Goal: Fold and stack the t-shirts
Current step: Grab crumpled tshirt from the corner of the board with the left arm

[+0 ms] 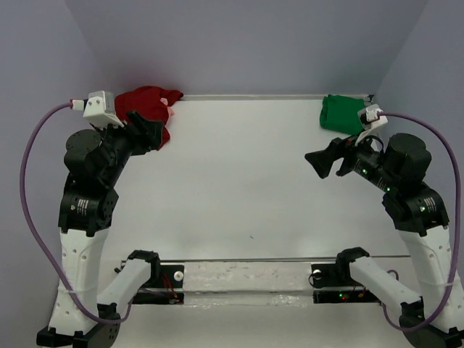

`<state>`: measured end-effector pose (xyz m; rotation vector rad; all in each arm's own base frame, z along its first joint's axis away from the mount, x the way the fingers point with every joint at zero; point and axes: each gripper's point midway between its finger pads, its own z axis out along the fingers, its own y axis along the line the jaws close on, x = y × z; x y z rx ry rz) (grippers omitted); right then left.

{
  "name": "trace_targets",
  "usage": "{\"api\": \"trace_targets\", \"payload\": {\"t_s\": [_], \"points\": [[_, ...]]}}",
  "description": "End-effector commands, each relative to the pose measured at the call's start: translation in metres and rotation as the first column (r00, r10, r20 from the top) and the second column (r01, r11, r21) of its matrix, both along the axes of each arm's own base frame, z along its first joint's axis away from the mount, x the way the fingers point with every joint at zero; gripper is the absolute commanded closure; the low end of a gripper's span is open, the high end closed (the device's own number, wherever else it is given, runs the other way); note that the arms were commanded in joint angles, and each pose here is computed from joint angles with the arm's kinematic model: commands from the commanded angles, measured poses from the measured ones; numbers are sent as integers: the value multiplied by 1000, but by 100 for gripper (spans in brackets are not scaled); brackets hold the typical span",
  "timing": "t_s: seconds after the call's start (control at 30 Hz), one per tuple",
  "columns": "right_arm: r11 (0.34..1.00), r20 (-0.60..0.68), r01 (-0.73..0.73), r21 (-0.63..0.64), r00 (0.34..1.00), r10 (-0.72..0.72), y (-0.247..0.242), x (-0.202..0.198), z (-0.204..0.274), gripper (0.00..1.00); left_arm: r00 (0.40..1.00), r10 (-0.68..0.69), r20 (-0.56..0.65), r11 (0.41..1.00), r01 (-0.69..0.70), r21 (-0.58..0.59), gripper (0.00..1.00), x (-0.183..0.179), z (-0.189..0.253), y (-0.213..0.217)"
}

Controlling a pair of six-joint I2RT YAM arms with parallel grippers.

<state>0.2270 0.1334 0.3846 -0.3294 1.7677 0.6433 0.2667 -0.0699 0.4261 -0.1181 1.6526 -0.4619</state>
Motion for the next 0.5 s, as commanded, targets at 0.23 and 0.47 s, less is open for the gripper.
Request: {"api": "trace_targets", "payload": {"t_s": [0.23, 0.47], "points": [[984, 73, 158, -81, 986, -152, -24, 18, 15, 5, 984, 175, -30, 978, -170, 124, 22, 23, -29, 28], [996, 13, 68, -54, 998, -67, -4, 15, -18, 3, 983, 184, -2, 975, -183, 123, 10, 15, -41, 30]]}}
